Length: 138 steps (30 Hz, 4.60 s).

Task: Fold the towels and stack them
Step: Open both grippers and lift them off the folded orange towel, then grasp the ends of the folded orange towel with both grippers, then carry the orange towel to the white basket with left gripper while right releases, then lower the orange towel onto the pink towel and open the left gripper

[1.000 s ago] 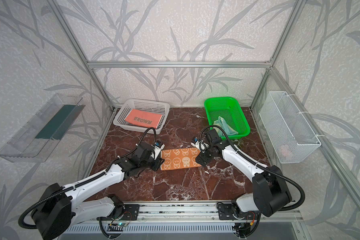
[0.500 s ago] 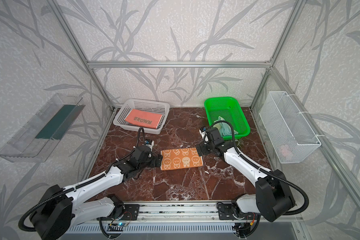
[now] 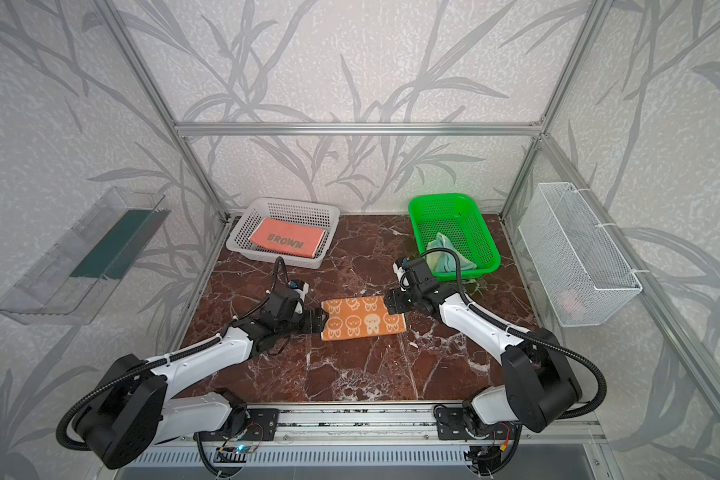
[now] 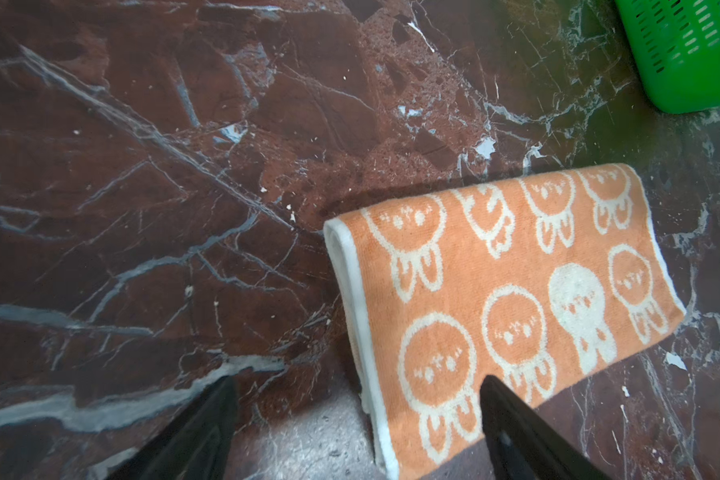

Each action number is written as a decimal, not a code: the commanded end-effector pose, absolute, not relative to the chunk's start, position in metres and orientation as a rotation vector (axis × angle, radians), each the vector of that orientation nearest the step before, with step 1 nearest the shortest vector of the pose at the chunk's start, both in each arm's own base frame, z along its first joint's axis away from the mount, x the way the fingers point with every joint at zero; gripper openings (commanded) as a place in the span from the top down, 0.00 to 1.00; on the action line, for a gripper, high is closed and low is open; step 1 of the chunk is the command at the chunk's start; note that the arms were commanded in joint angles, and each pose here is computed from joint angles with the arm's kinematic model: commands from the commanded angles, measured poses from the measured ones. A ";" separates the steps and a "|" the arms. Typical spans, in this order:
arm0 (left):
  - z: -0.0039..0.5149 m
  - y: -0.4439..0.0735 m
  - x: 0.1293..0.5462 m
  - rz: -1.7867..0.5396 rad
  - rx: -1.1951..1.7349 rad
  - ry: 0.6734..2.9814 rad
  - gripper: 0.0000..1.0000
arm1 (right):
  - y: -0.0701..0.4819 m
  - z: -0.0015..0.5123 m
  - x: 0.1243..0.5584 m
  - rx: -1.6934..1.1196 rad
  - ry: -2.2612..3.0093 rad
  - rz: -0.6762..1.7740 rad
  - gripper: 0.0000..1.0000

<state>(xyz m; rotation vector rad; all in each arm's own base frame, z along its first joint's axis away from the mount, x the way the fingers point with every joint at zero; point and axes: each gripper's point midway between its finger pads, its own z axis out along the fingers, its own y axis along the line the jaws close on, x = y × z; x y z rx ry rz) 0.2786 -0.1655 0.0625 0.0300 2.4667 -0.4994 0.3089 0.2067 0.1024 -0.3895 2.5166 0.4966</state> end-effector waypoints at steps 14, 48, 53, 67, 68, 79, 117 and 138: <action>0.033 -0.202 0.277 -0.648 -0.007 2.651 0.18 | 0.258 0.057 0.305 -0.288 2.695 0.709 0.53; -0.011 -0.234 0.273 -0.709 0.047 2.736 0.76 | 0.249 -0.001 0.286 -0.268 2.872 0.632 0.83; -0.012 -0.236 0.277 -0.662 0.095 2.764 0.96 | 0.251 0.004 0.287 -0.278 2.856 0.640 0.83; 0.042 -0.235 0.315 -0.357 0.351 2.713 1.00 | 0.243 0.080 0.319 -0.413 2.580 0.520 0.49; 0.049 -0.236 0.320 -0.351 0.370 2.701 1.00 | 0.239 0.088 0.320 -0.430 2.549 0.497 0.45; 0.106 -0.249 0.375 -0.211 0.578 2.644 1.00 | 0.197 0.150 0.320 -0.396 2.222 0.372 0.01; 0.219 -0.101 0.543 0.055 0.370 2.547 1.00 | 0.223 0.107 0.317 -0.542 2.204 0.498 0.01; 0.166 -0.019 0.591 0.244 0.382 2.535 1.00 | 0.236 0.089 0.309 -0.560 2.306 0.521 0.01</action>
